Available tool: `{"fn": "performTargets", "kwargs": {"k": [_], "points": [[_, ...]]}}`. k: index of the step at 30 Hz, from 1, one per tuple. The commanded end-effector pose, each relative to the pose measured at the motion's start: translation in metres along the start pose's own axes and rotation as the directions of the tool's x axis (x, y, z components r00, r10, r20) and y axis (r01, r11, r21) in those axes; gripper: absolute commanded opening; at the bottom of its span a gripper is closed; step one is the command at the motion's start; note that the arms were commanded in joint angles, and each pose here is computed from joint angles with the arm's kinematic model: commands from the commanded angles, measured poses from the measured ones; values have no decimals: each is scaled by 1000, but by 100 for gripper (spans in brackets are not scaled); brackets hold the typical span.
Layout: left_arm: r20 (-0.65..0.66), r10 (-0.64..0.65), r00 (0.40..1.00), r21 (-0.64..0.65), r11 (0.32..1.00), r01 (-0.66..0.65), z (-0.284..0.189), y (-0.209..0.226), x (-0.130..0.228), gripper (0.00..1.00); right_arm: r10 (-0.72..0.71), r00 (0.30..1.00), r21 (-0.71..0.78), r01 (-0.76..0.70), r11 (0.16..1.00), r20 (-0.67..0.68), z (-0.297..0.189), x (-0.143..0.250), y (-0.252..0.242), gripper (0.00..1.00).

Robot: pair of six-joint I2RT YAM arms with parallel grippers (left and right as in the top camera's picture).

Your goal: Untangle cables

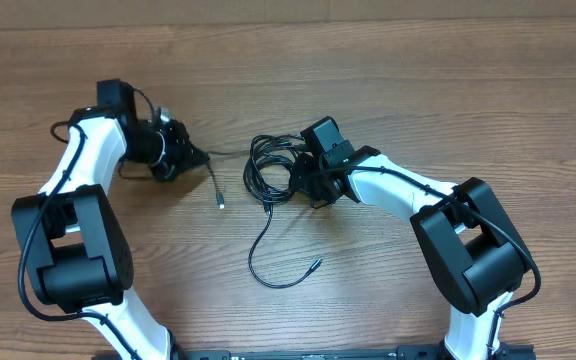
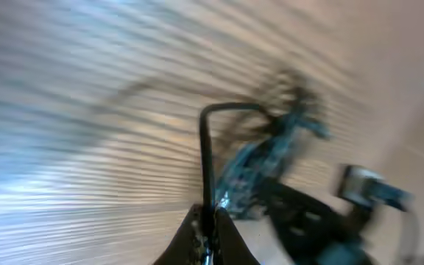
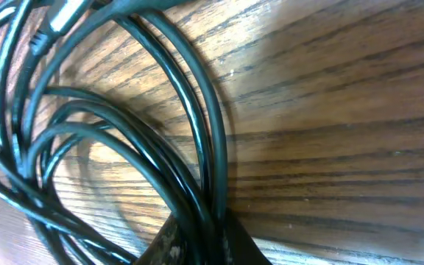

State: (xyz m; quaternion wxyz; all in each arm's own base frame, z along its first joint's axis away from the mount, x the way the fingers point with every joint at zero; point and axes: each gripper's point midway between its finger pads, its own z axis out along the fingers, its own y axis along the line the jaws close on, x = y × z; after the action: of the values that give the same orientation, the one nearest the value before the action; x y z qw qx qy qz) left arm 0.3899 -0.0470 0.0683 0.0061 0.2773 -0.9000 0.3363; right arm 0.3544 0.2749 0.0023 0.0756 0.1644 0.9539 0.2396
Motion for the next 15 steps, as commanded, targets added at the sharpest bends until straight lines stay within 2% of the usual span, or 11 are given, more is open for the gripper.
{"fn": "performTargets", "kwargs": {"k": [1, 3, 4, 5, 7, 8, 10, 13, 15], "points": [[83, 58, 995, -275, 961, -33, -1, 37, -13, 15, -5, 1000, 22, 4, 1000, 14, 4, -1, -5, 12], [75, 72, 995, -287, 957, -47, 1, 36, -10, 33, -5, 1000, 22, 4, 1000, 14, 4, -1, -5, 12], [59, 104, 993, -290, 953, -83, -1, 32, -8, 55, -4, 1000, 23, 4, 1000, 13, 4, -1, -5, 12], [53, 111, 992, -312, 946, -89, -11, 26, -8, 64, -5, 1000, 23, 4, 1000, 13, 4, -1, -5, 13], [49, 139, 989, -316, 942, -116, -24, 7, -7, 64, -5, 1000, 22, 4, 1000, 14, 4, -1, -5, 13], [45, 164, 985, -315, 938, -142, -23, -1, -5, 61, -4, 1000, 22, 4, 1000, 14, 4, -1, -5, 13], [29, 229, 973, -325, 923, -208, -8, -16, 3, 58, -5, 1000, 22, 4, 1000, 13, 4, -1, -5, 13], [52, 334, 941, -375, 880, -291, 8, -32, 3, 73, -5, 1000, 22, 4, 1000, 13, 4, -1, -5, 12], [80, 424, 902, -415, 837, -357, 23, -48, 3, 58, -5, 1000, 22, 4, 1000, 13, 4, -1, -5, 12]]}}
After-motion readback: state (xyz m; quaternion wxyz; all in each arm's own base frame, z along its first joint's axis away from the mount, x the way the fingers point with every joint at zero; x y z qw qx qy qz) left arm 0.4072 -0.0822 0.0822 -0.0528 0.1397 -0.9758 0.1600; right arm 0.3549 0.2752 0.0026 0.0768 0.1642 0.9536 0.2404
